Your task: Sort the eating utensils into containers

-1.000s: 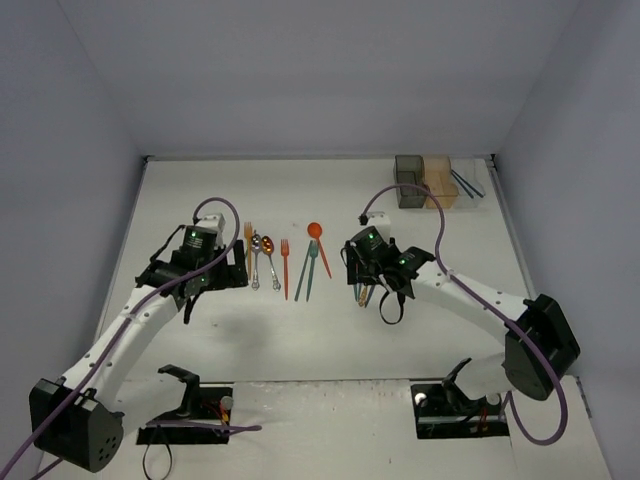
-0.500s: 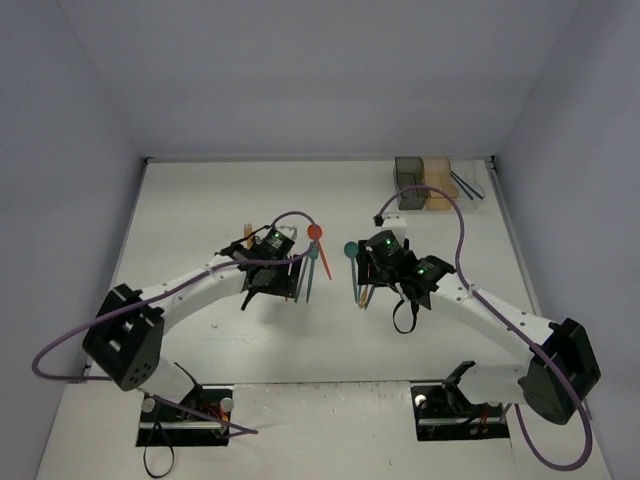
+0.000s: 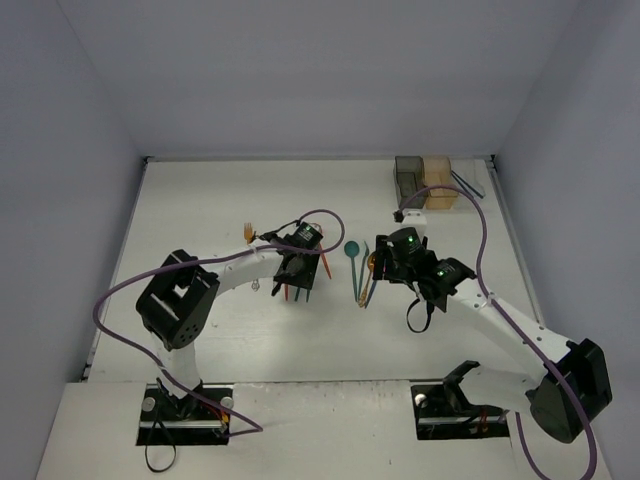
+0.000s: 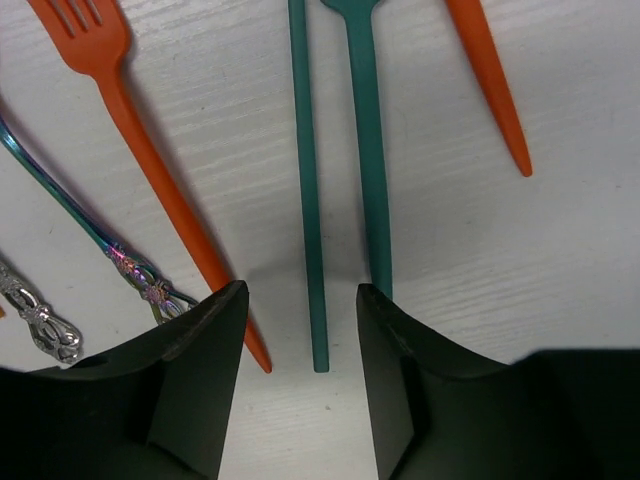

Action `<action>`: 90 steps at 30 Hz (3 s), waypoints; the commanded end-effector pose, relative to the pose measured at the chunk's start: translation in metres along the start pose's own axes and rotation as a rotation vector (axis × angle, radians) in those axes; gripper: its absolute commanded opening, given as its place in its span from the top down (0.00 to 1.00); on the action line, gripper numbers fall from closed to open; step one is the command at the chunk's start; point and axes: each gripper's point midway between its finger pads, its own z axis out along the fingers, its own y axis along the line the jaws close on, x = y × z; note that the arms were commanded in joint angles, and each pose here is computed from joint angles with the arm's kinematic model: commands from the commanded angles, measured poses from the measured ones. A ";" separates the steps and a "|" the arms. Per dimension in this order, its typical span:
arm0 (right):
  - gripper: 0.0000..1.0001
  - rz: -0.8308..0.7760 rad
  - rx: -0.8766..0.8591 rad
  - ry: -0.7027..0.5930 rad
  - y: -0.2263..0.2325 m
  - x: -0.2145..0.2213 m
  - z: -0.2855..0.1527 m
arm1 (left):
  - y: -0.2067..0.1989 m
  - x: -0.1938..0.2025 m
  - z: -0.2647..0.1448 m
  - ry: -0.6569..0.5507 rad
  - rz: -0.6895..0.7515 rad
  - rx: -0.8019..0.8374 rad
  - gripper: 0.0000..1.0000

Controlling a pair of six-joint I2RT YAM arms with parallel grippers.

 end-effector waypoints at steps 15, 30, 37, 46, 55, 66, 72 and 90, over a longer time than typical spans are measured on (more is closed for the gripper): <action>0.41 0.024 -0.062 -0.040 0.003 -0.007 -0.011 | -0.011 -0.016 0.021 0.001 -0.019 0.025 0.97; 0.39 -0.055 -0.378 -0.117 0.084 -0.064 -0.056 | -0.043 -0.118 -0.113 -0.377 -0.313 0.333 1.00; 0.38 -0.080 -0.481 -0.207 0.120 -0.101 -0.075 | -0.074 -0.166 -0.196 -0.548 -0.494 0.637 1.00; 0.38 -0.101 -0.517 -0.246 0.141 -0.121 -0.071 | -0.093 -0.187 -0.236 -0.598 -0.624 0.829 1.00; 0.49 -0.101 -0.491 -0.266 0.140 -0.126 -0.064 | -0.098 -0.184 -0.240 -0.591 -0.650 0.858 1.00; 0.90 -0.111 -0.469 -0.286 0.137 -0.129 -0.063 | -0.102 -0.179 -0.235 -0.561 -0.659 0.865 1.00; 1.00 -0.115 -0.405 -0.304 0.123 -0.130 -0.059 | -0.098 -0.171 -0.225 -0.551 -0.661 0.840 0.77; 1.00 -0.121 0.066 -0.068 -0.064 -0.137 0.007 | 0.088 -0.095 -0.201 -0.551 -0.401 0.114 0.31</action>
